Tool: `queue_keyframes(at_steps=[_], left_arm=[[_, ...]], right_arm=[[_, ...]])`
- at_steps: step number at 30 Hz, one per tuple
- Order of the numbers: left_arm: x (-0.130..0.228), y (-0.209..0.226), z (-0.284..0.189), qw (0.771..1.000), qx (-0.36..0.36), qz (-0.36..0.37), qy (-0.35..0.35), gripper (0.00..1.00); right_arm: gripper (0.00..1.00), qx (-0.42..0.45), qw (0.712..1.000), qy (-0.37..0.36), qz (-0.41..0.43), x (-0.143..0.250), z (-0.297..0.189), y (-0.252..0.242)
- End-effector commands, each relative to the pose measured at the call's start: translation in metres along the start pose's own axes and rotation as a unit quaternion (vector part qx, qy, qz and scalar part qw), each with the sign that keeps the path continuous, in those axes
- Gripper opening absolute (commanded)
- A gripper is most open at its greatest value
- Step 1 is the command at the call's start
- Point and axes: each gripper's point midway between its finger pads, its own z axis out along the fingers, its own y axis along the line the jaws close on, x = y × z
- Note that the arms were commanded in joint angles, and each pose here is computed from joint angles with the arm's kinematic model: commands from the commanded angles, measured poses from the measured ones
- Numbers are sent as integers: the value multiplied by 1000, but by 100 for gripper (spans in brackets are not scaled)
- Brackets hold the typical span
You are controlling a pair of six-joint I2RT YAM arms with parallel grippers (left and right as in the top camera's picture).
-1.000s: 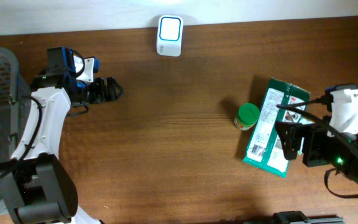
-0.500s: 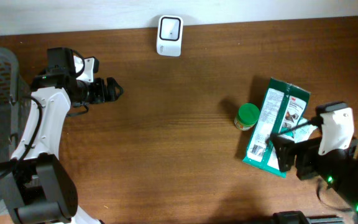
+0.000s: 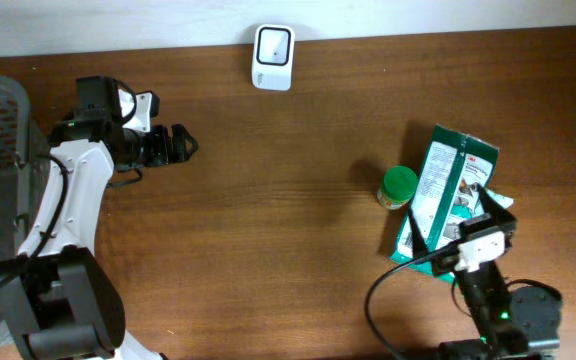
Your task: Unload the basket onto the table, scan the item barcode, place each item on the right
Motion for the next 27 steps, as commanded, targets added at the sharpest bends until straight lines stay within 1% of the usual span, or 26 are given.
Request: queue_keyframes(at_steps=[1, 2, 4, 9, 14, 27], left_arm=[[0, 0, 0, 1000, 0, 4, 1, 99], [0, 0, 0, 1000, 0, 4, 1, 99], [0, 0, 0, 1000, 0, 4, 1, 99], [0, 0, 0, 1000, 0, 4, 1, 99], [0, 0, 0, 1000, 0, 4, 1, 99], [0, 0, 0, 1000, 0, 4, 1, 99]], right_arm=[[98, -16, 997, -6, -74, 22, 5, 13], [99, -20, 996, -1, -88, 33, 6, 17], [99, -22, 996, 4, -89, 50, 7, 22], [98, -23, 995, -19, -93, 79, 8, 32], [98, -32, 996, 18, -85, 97, 8, 35], [98, -32, 996, 18, -85, 97, 8, 35]])
